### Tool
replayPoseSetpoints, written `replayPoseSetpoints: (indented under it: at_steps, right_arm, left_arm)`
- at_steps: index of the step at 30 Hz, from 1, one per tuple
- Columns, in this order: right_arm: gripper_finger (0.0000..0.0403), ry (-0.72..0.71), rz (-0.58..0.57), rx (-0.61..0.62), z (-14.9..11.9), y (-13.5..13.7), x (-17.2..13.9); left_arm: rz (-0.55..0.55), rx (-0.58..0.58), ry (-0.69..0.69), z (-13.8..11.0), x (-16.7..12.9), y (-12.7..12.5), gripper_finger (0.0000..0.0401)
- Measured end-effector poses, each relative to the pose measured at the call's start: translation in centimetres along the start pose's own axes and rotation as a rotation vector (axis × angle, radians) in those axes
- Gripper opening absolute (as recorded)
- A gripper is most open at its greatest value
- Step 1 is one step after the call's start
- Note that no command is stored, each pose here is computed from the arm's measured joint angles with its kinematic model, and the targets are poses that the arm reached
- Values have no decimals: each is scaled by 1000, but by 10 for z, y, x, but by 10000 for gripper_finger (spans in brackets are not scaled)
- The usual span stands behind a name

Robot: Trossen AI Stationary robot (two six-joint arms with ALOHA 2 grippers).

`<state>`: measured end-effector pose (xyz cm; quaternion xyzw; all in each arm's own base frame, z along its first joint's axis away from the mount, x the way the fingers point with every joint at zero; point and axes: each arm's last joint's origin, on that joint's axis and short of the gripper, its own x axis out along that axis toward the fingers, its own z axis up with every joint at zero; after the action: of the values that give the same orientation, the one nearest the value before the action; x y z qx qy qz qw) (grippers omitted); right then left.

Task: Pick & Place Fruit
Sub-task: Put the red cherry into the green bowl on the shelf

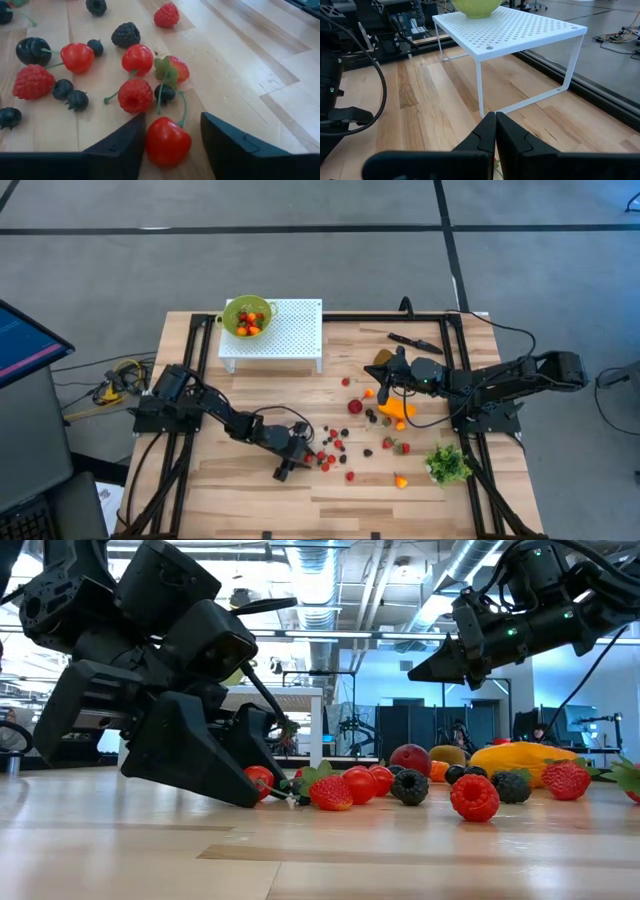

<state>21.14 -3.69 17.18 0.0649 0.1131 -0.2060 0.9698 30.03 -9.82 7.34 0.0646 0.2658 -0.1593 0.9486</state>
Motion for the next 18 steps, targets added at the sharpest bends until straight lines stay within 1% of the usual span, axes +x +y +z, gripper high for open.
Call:
replayPoseSetpoints:
  at_steps: [4,7,10,12,14,16,18]
  right_arm:
    - [6,0,0,0,0,0,0]
    - [6,1,0,0,0,0,0]
    - [6,0,0,0,0,0,0]
    - [6,0,0,0,0,0,0]
    - [6,0,0,0,0,0,0]
    - [6,0,0,0,0,0,0]
    - [6,0,0,0,0,0,0]
  left_arm:
    - [8,-3,1,0,0,0,128]
    - [9,-3,2,0,0,1,111]
    - [9,-9,3,-1,0,1,113]
    - [6,-32,1,0,-1,0,125]
    - [-20,-51,0,4,-4,0,135]
    - [-46,-52,-35,13,-10,0,136]
    - [-51,-47,-118,33,-22,1,128]
